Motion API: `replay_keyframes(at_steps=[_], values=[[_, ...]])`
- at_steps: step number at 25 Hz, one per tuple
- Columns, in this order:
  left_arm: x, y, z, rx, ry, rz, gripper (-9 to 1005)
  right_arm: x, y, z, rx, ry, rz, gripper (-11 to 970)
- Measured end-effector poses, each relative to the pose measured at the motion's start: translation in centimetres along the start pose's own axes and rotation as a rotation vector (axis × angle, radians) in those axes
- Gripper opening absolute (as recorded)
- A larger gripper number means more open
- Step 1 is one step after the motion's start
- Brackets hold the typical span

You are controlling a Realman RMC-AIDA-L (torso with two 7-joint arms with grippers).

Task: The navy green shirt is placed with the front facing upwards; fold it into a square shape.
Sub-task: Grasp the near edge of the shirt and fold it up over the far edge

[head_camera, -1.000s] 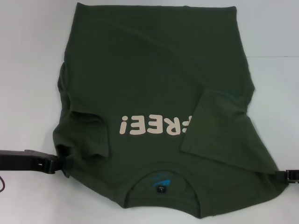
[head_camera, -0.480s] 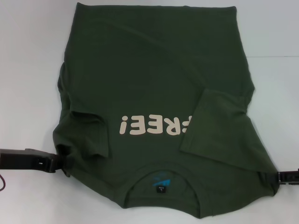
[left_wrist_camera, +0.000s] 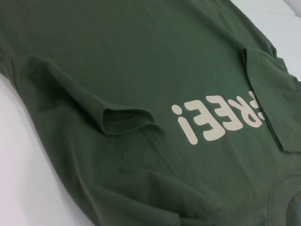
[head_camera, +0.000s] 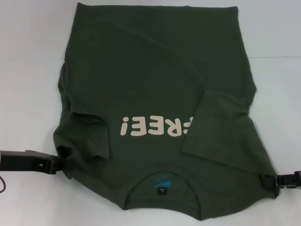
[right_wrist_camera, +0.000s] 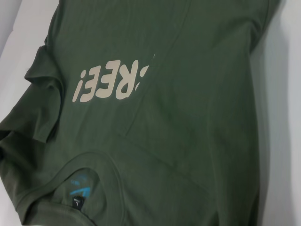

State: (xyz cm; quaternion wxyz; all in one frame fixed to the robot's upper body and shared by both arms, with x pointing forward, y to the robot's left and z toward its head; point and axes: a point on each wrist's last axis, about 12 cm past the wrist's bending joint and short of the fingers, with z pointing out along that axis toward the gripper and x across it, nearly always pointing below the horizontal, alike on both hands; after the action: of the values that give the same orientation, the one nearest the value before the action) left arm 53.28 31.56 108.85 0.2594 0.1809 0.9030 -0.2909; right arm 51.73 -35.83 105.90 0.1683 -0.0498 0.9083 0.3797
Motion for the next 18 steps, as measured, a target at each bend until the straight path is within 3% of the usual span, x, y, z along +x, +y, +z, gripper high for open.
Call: replay_keyframes(at_steps=[18], values=[[0.0,0.0,0.0,0.0,0.0,0.0,46,0.32,-0.43,-0.51,0.016,0.002,0.01,508]])
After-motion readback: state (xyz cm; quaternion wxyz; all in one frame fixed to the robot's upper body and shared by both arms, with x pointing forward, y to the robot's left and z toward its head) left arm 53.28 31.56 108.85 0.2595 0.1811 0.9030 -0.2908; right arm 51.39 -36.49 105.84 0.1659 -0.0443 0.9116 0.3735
